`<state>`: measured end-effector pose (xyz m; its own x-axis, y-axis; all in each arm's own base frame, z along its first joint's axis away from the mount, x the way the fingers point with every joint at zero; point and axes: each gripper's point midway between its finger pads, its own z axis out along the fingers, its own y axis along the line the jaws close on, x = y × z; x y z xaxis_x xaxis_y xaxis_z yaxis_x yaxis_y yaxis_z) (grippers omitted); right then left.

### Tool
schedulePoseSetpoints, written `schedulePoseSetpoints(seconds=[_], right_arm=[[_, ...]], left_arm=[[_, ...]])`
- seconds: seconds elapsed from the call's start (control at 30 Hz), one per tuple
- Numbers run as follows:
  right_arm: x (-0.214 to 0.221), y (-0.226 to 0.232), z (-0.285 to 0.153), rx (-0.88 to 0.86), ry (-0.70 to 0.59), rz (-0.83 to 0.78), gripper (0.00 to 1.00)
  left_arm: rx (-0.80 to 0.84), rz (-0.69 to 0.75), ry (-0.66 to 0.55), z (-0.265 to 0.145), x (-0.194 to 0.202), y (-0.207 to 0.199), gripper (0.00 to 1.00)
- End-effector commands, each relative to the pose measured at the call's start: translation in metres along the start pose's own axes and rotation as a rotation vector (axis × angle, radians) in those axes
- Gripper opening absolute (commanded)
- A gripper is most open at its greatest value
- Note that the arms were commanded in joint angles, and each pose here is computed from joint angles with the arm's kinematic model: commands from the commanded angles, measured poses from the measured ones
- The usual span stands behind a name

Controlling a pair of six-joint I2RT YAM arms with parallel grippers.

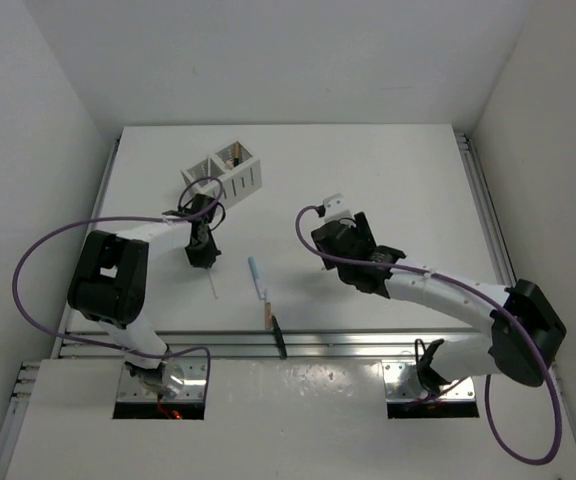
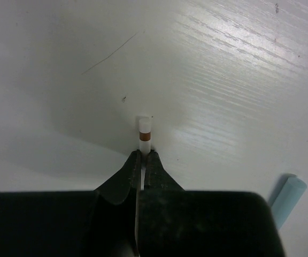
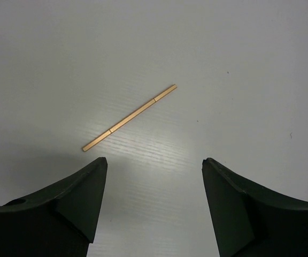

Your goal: Organize the makeup

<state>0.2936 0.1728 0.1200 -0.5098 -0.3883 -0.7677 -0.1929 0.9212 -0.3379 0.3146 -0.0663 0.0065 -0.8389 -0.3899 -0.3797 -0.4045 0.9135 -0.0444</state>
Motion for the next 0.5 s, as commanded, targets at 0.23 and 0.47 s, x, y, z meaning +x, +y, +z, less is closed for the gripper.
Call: schedulePoseSetpoints(seconds=[0.23,0.47], right_arm=[[0.017,-0.026,0.037,-0.032,0.154,0.377,0.71],[0.016,-0.047,0.071,0.075,0.168,0.454,0.71]], left_arm=[[0.265,0.155,-0.314,-0.144,-0.119,-0.046,0.0],[0.353,0.244,-1.08,-0.269,-0.25,-0.058,0.0]])
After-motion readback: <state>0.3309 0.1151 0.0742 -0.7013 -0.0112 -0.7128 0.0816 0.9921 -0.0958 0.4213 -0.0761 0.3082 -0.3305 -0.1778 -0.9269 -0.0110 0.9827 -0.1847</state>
